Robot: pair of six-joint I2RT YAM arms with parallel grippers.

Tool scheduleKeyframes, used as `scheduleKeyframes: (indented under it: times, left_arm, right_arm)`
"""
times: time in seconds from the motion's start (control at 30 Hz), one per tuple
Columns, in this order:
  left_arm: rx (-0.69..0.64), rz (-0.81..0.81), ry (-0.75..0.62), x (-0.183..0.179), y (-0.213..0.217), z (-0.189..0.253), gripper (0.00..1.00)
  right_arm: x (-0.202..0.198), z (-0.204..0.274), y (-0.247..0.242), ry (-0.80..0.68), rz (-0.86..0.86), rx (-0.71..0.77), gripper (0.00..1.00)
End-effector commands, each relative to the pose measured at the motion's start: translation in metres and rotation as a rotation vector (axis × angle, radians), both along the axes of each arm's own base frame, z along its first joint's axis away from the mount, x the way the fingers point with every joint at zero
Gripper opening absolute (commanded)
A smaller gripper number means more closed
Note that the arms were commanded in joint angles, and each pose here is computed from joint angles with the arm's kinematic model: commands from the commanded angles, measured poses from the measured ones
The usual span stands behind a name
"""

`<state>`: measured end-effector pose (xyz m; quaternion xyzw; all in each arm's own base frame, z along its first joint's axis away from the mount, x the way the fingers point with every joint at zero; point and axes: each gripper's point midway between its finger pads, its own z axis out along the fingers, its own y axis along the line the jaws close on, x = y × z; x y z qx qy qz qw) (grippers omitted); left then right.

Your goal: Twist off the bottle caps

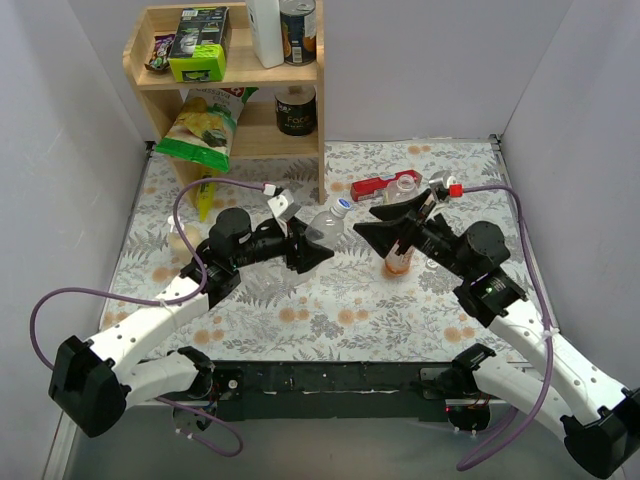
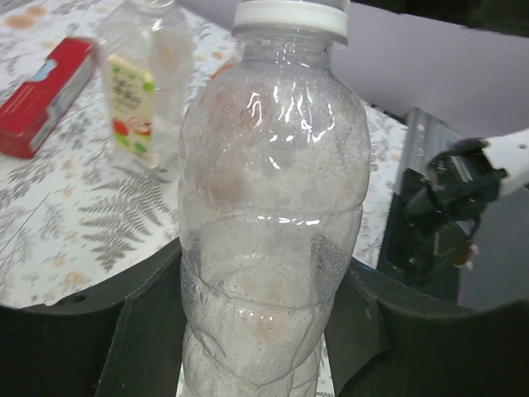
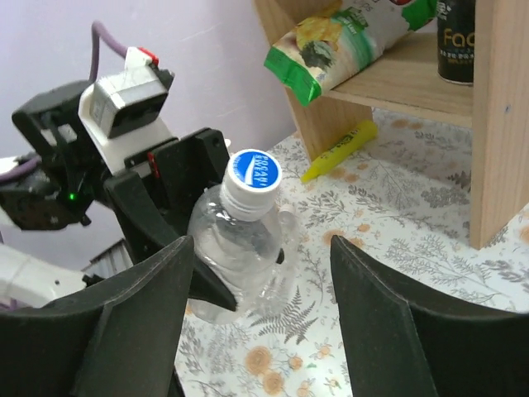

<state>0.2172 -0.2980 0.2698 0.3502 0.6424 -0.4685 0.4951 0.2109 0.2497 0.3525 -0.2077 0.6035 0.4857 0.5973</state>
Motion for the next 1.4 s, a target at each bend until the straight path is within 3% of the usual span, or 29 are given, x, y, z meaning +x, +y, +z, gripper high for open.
scheduleKeyframes:
  times: [0.0, 0.2, 0.43, 1.37]
  left_arm:
    - [0.068, 0.22, 0.01, 0.034, 0.014, -0.011, 0.29]
    - [0.131, 0.293, 0.028, 0.045, 0.017, -0.027, 0.29]
    - [0.149, 0.3, 0.033, 0.044, 0.014, -0.032, 0.29]
    - [0.203, 0.253, 0.033, 0.03, -0.004, -0.048, 0.29]
  right_arm:
    - [0.01, 0.032, 0.0, 0.097, -0.07, 0.144, 0.72]
    - [0.024, 0.026, 0.015, 0.209, -0.1, 0.175, 0.72]
    - [0.04, 0.009, 0.026, 0.323, -0.124, 0.155, 0.65]
    - [0.055, -0.022, 0.053, 0.422, -0.084, 0.091, 0.62]
